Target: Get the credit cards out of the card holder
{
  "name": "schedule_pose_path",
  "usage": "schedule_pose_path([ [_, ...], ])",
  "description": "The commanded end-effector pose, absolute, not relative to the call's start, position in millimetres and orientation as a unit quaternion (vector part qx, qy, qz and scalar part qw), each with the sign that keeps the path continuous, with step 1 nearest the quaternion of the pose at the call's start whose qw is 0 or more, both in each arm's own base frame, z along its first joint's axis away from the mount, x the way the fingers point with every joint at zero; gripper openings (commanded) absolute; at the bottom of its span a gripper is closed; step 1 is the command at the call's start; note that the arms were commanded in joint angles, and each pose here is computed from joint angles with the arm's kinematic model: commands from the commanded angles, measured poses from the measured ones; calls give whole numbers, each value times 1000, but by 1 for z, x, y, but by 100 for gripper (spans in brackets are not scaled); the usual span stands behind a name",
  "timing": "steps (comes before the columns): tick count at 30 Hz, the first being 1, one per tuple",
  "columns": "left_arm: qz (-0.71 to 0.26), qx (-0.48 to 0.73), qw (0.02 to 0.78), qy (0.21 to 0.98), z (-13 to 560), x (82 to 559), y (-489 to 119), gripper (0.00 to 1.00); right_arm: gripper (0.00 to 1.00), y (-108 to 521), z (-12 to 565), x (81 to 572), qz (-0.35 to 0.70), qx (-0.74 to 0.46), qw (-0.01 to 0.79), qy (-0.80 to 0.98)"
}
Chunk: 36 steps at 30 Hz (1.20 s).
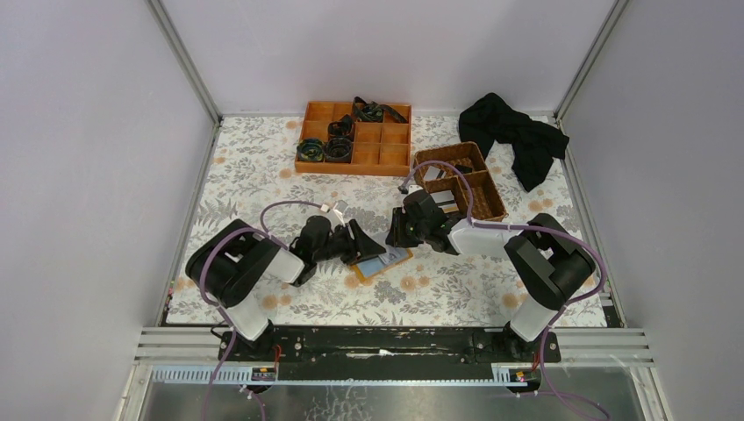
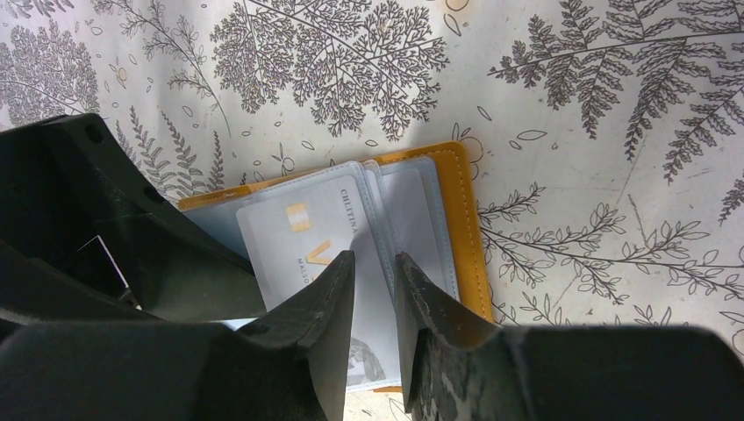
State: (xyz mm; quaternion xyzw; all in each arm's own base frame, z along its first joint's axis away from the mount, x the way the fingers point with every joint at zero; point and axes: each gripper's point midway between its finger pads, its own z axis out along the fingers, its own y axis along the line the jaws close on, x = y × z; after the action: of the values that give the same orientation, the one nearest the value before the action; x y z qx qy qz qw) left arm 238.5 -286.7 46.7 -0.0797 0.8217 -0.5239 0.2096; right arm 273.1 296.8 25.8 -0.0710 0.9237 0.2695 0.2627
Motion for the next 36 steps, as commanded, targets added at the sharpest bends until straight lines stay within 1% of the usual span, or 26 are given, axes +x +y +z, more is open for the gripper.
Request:
schedule_pose_path([
  [1, -568, -46, 249, 783, 86, 244, -298, 52, 30, 293, 9, 255, 265, -72, 225, 935],
  [7, -539, -52, 246, 804, 71, 249, -292, 52, 30, 289, 17, 258, 257, -71, 238, 934],
  [11, -531, -69, 241, 809, 63, 260, -281, 53, 30, 284, 18, 259, 244, -73, 241, 936],
  [16, -526, -82, 246, 810, 63, 273, -270, 54, 29, 277, 12, 256, 231, -71, 236, 941],
  [22, -518, -84, 249, 814, 63, 282, -266, 55, 29, 271, 25, 259, 232, -67, 251, 937],
  [29, -536, -87, 232, 807, 61, 277, -270, 55, 29, 270, 25, 260, 234, -66, 252, 937],
  [36, -531, -99, 224, 811, 49, 263, -264, 55, 28, 275, 22, 259, 246, -66, 244, 936],
])
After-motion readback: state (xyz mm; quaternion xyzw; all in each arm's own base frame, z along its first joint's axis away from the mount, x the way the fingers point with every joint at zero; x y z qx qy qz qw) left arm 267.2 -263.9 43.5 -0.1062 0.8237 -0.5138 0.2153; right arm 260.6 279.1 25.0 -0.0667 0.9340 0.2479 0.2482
